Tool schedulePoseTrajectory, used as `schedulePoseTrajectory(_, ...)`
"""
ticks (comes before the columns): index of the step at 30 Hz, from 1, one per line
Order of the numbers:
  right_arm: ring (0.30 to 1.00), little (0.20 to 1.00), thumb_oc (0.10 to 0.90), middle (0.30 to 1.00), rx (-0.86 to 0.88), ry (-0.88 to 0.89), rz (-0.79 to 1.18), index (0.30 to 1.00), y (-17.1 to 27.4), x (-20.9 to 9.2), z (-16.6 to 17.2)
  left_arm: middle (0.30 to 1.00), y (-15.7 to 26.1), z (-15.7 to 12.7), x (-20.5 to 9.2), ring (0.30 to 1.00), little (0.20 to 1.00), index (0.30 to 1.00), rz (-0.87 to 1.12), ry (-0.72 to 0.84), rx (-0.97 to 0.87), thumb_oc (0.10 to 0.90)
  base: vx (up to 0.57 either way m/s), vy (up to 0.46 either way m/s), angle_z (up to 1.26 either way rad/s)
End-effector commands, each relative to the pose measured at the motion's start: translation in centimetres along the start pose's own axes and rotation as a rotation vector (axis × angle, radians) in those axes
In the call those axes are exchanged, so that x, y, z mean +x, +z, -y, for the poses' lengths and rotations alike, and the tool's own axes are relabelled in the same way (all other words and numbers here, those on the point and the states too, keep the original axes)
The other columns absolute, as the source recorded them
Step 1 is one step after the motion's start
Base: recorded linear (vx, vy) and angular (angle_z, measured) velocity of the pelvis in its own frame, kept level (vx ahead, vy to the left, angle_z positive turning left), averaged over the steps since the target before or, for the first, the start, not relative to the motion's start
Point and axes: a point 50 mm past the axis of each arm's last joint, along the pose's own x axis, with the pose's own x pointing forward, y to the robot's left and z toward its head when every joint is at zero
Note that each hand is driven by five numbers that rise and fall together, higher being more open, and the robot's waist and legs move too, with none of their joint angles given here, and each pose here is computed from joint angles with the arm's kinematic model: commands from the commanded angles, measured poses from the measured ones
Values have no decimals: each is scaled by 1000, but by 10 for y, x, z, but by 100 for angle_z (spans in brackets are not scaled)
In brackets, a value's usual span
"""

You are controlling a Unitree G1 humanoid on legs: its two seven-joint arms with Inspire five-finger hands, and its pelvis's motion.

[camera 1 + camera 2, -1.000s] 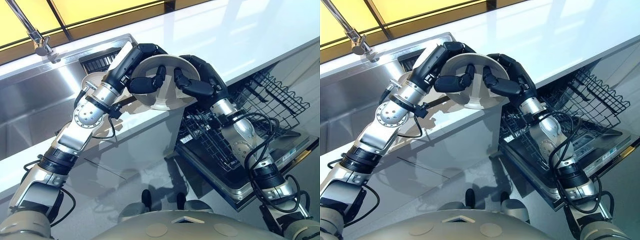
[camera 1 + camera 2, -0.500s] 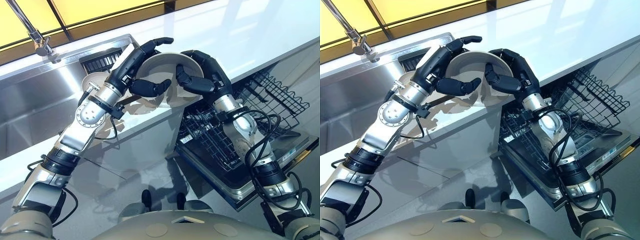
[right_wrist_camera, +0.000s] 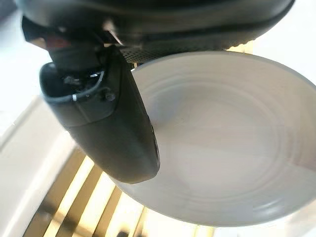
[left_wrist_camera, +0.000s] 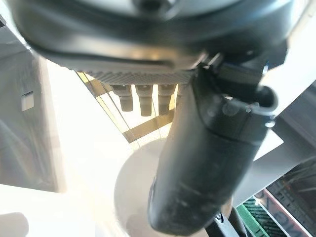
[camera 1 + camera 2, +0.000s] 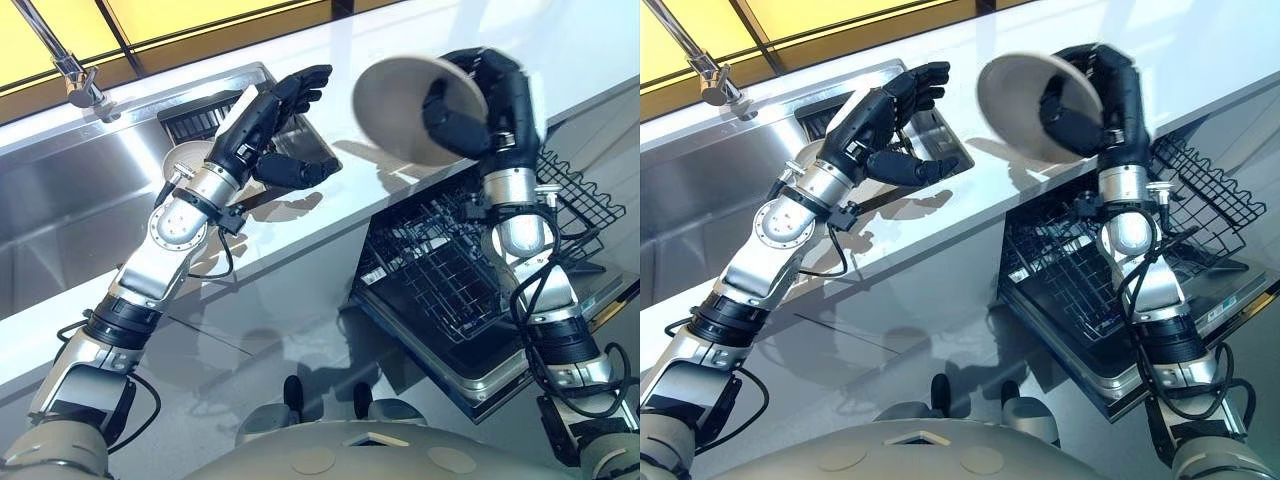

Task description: Pick up plates and place into dishwasher.

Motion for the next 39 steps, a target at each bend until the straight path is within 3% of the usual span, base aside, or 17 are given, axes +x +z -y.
schedulePoseTrajectory(1,300,200,100,300,-140,-441,415,300,67,46,62,900,31,-38,-3,900,900,900,152,167,43,800,48,-16,5)
schedulePoseTrajectory(5,300,200,100,300,-284,-552,309,300,46,40,103,900,24,-58,-19,900,900,900,97,248,105,800,48,-18,5)
schedulePoseTrajectory(11,300,200,100,300,-477,-529,24,300,-9,5,150,900,4,-101,-54,900,900,900,-46,423,209,800,66,-27,4)
schedulePoseTrajectory(20,300,200,100,300,-531,-392,-253,300,-66,-34,147,900,-7,-127,-79,900,900,900,-104,596,194,800,88,-26,0)
schedulePoseTrajectory(30,300,200,100,300,-600,-281,-319,300,-81,-24,131,900,-5,-129,-81,900,900,900,-98,598,195,800,25,-25,14)
schedulePoseTrajectory(39,300,200,100,300,-614,-263,-623,300,-115,-16,135,900,6,-140,-74,900,900,900,-66,578,227,800,4,-58,22)
